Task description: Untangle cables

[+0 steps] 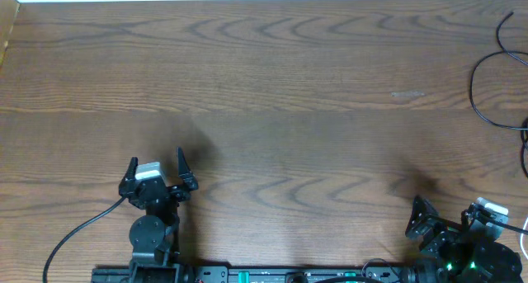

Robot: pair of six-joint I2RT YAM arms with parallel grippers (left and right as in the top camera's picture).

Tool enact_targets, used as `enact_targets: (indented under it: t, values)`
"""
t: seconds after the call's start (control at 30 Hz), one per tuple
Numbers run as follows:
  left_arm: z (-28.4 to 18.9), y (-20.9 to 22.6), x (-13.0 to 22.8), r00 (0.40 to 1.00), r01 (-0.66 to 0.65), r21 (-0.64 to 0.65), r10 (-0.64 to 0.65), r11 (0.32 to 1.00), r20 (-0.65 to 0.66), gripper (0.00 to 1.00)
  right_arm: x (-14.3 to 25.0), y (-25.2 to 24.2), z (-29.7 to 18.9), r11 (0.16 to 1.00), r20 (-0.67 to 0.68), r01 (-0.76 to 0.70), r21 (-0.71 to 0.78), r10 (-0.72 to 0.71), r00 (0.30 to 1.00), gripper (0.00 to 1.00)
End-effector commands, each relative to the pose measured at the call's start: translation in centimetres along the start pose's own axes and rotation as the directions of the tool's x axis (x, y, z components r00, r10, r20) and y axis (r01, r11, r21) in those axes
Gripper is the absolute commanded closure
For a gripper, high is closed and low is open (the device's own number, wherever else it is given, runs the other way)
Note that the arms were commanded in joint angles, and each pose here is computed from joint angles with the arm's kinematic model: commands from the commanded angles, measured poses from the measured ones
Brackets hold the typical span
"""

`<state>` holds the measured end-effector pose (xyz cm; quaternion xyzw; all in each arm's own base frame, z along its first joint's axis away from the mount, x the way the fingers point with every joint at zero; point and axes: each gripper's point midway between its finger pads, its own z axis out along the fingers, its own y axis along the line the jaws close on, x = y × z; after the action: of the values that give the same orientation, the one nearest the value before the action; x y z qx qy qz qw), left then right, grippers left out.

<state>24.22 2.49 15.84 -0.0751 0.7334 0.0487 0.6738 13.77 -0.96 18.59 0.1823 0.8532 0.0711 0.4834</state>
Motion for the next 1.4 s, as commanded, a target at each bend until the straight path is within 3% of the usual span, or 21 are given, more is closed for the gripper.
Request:
enact_targets:
  t: [0.0,0.5,0.8,1.37]
  values:
    - [0.11,0.34,1.69,0.995,-0.092,-0.012,0.092,0.996,-0.048,0.06,0.07,0.12,0.03,1.000,0.000,-0.002,-0.009,0.002,1.000,0.01]
    - [0.11,0.05,1.80,0.992,-0.117,0.009,0.117,0.993,-0.050,0.07,0.07,0.12,0.03,1.000,0.000,-0.002,-0.009,0.002,1.000,0.01]
    - [0.11,-0.01,1.82,0.999,0.003,0.006,-0.003,1.000,-0.052,0.07,0.08,0.11,0.03,1.000,0.000,-0.002,-0.009,0.002,1.000,0.01]
    - [0.13,-0.02,1.85,0.999,0.003,0.006,-0.002,1.000,-0.053,0.07,0.07,0.12,0.03,1.000,0.000,-0.002,-0.009,0.002,1.000,0.01]
